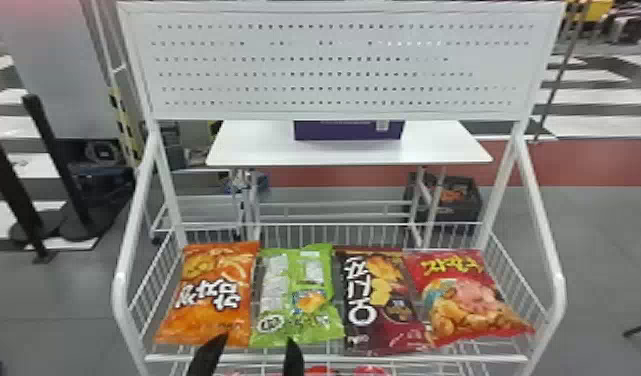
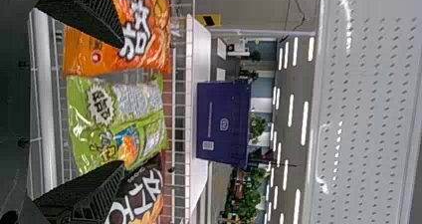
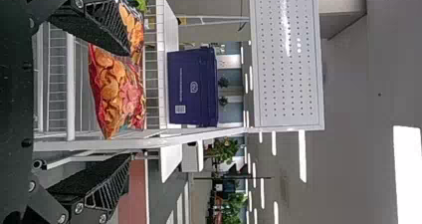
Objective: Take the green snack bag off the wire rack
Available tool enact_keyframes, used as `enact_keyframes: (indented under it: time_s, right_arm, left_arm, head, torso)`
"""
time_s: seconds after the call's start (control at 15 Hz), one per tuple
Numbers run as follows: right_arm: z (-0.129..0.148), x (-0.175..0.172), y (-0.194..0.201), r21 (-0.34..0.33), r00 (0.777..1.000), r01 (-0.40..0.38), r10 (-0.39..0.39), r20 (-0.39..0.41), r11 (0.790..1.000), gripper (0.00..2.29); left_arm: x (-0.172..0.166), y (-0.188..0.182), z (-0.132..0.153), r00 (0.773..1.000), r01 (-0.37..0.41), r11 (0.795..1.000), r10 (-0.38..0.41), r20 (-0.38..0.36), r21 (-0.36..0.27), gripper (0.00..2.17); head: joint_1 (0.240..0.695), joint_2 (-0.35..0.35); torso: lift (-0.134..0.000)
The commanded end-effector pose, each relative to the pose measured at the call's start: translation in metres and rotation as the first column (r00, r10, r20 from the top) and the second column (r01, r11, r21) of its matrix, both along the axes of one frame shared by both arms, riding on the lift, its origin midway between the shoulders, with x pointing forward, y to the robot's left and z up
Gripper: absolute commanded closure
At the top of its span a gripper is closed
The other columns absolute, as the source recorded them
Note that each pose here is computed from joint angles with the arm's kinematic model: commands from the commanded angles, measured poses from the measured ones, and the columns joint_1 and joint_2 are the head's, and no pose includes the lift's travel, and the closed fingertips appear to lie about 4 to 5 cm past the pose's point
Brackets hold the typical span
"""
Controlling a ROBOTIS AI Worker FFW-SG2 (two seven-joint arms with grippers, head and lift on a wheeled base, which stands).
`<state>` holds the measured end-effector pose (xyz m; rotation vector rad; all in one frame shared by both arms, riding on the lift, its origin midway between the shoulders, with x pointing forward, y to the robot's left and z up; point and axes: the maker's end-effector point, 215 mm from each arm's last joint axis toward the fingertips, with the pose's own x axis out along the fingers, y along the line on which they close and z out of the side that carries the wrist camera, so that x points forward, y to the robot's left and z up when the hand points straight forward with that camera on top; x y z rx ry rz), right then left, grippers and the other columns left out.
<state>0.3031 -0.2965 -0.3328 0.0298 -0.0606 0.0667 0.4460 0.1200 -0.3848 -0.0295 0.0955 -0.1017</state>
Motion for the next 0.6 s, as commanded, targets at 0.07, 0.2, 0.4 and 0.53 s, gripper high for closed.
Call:
enact_keyframes:
  time_s: [0.07,0.2,0.4,0.53]
  right_arm:
    - [-0.003,0.001,0.002,0.001,1.000,-0.001,0.001,-0.003,1.000,0.17]
    - [-0.004,0.002,0.001,0.000,1.000,0.002,-0.002,-0.003,1.000,0.17]
    - [-0.008,0.004,0.001,0.000,1.000,0.002,-0.002,-0.009,1.000,0.17]
    - [-0.007,0.004,0.001,-0.001,1.000,0.000,0.000,-0.008,1.000,0.17]
  left_arm:
    - [0.044,-0.037,-0.015,1.000,0.018,1.000,-0.018,-0.020,0.003,0.05]
    - [0.061,-0.051,-0.029,0.998,0.033,0.999,-0.032,-0.048,0.027,0.05]
    - [0.077,-0.058,-0.045,0.997,0.035,0.999,-0.032,-0.072,0.040,0.05]
    - [0.085,-0.058,-0.055,0.996,0.034,0.998,-0.028,-0.089,0.060,0.05]
  head:
    - [0.499,0.000]
    - [0.499,0.000]
    - [0.499,0.000]
    - [0.499,0.000]
  torso:
    - [0.000]
    - [0.000]
    - [0.000]
    - [0.000]
